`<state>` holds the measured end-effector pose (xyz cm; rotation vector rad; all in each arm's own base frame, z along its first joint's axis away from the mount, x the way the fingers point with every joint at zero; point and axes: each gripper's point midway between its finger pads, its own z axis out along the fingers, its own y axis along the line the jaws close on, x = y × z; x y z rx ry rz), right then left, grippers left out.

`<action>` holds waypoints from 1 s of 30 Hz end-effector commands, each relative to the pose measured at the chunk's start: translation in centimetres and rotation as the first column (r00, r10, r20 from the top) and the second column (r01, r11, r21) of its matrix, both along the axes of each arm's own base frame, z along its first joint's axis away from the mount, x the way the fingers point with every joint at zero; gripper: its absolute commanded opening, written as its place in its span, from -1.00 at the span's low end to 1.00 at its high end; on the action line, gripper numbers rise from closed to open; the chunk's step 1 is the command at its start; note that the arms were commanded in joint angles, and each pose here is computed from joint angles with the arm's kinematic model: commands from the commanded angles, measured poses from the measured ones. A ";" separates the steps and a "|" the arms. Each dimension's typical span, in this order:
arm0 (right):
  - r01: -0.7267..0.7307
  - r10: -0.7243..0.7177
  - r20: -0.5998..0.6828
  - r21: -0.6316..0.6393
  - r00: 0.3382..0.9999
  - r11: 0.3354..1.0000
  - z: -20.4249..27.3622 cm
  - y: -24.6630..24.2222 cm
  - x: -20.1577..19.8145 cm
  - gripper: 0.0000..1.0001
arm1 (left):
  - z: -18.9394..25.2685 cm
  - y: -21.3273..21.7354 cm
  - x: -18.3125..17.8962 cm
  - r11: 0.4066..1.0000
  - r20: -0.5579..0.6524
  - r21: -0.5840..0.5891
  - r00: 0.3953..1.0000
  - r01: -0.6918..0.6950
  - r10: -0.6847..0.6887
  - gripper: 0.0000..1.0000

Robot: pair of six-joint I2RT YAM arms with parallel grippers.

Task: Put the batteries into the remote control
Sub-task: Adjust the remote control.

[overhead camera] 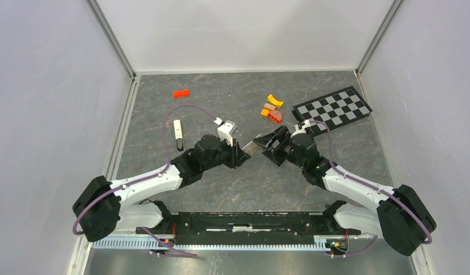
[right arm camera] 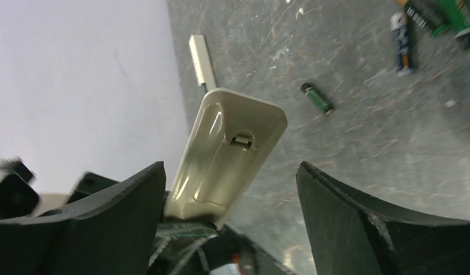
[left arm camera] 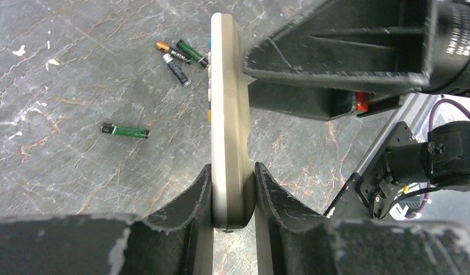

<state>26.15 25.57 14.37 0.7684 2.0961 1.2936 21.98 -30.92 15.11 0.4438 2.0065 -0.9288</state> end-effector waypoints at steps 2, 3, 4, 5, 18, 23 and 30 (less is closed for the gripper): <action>-0.042 0.113 0.259 -0.266 0.959 0.963 1.4 -2.2 0.8 0.79 | 1.0 -0.5 0.0 0.999 -0.119 -0.022 0.992 0.045 -0.047 -0.96; -0.051 0.146 0.293 -0.309 0.945 0.950 1.6 -2.6 0.7 0.79 | 1.0 -0.6 -0.4 0.997 -0.155 -0.028 0.985 0.071 -0.075 -0.96; -0.060 0.175 0.309 -0.349 0.935 0.935 1.6 -3.0 0.4 0.78 | 0.9 -0.8 -1.1 0.993 -0.188 -0.038 0.975 0.110 -0.115 -0.96; -0.063 0.207 0.338 -0.390 0.918 0.919 1.9 -3.4 0.2 0.74 | 0.8 -1.0 -1.8 0.988 -0.218 -0.049 0.964 0.144 -0.151 -0.96; -0.346 0.544 0.211 -0.577 0.812 0.740 -2.0 -4.3 -6.0 -0.01 | -3.5 -2.4 -7.7 0.952 -0.614 -0.141 0.730 0.273 -0.300 -0.96; -0.406 0.561 0.125 -0.564 0.818 0.719 -4.8 -4.5 -7.2 -0.20 | -6.4 -1.7 -8.3 0.964 -0.681 -0.096 0.690 0.247 -0.245 -0.96; -0.474 0.586 0.074 -0.510 0.807 0.717 -7.5 -3.9 -8.5 -0.17 | -8.7 -0.9 -8.8 0.969 -0.727 -0.047 0.657 0.241 -0.198 -0.96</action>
